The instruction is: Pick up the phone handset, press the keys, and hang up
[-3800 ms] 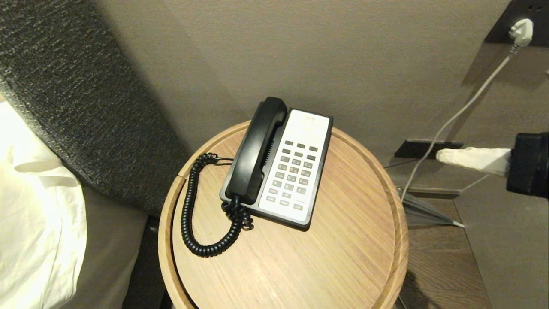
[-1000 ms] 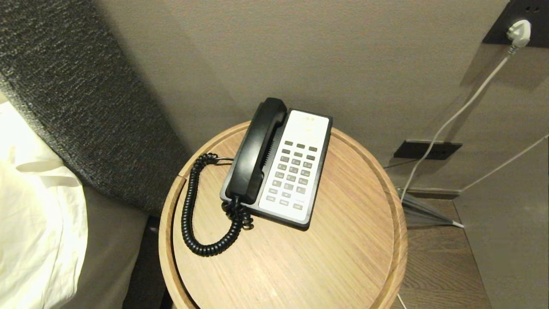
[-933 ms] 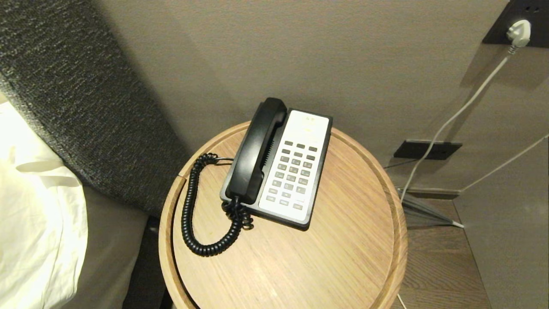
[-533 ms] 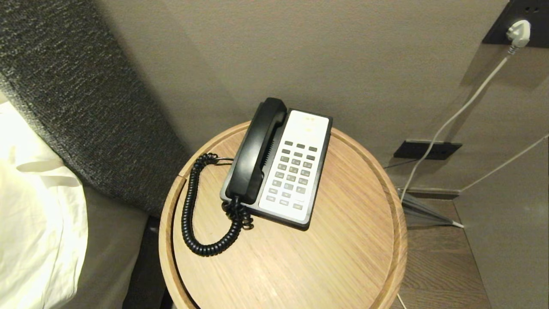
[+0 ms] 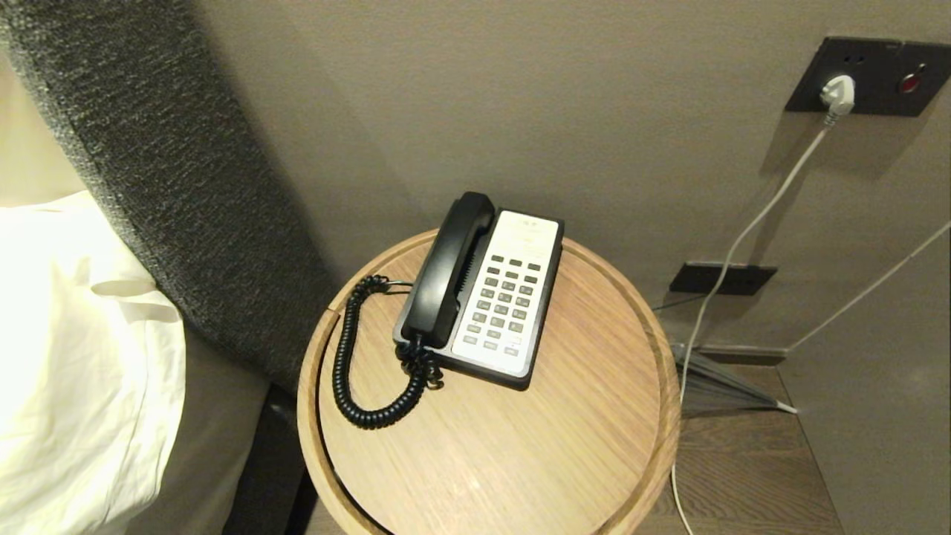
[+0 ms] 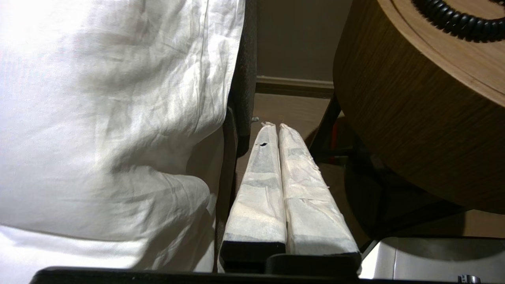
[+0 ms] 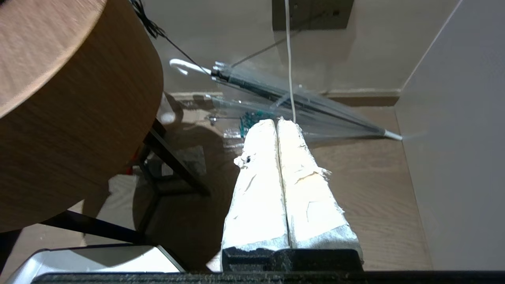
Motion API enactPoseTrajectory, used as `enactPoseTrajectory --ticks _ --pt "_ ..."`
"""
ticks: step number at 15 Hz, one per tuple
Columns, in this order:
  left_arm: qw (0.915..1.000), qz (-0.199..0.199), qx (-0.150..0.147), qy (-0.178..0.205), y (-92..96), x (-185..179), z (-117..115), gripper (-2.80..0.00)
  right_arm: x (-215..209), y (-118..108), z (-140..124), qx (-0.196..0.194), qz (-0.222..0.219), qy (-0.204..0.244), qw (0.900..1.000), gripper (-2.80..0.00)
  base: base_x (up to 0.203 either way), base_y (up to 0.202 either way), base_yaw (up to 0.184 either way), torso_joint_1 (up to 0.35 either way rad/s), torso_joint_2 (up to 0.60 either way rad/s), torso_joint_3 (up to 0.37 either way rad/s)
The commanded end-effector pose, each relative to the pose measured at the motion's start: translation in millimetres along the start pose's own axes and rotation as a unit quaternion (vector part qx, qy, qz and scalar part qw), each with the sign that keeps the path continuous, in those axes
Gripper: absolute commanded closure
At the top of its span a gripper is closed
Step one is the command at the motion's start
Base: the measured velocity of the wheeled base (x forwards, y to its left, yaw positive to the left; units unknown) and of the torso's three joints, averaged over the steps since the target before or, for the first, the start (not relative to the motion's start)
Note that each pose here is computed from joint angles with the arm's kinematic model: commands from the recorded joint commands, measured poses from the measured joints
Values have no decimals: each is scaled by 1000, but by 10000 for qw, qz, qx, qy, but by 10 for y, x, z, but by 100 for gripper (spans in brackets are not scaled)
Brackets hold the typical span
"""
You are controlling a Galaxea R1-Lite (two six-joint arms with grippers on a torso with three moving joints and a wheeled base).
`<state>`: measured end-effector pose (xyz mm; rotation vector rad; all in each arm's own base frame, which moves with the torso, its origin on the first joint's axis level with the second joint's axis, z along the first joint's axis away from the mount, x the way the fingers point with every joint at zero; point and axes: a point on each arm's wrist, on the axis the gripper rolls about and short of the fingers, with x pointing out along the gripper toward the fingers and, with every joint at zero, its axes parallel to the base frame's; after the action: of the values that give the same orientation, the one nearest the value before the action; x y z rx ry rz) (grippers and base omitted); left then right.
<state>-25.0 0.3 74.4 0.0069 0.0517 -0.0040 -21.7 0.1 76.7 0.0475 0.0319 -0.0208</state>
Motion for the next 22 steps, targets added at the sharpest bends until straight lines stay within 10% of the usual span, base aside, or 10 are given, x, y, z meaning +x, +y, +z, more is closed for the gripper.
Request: enactPoseTrajectory --ticks 1,22 --pt "10000 4 -2 7 0 1 0 0 3 0 1 0 -1 18 10000 0 0 0 0 2 2 202" --pt "10000 -1 -27 2 0 0 2 0 3 0 2 0 0 16 10000 0 0 0 0 3 2 194"
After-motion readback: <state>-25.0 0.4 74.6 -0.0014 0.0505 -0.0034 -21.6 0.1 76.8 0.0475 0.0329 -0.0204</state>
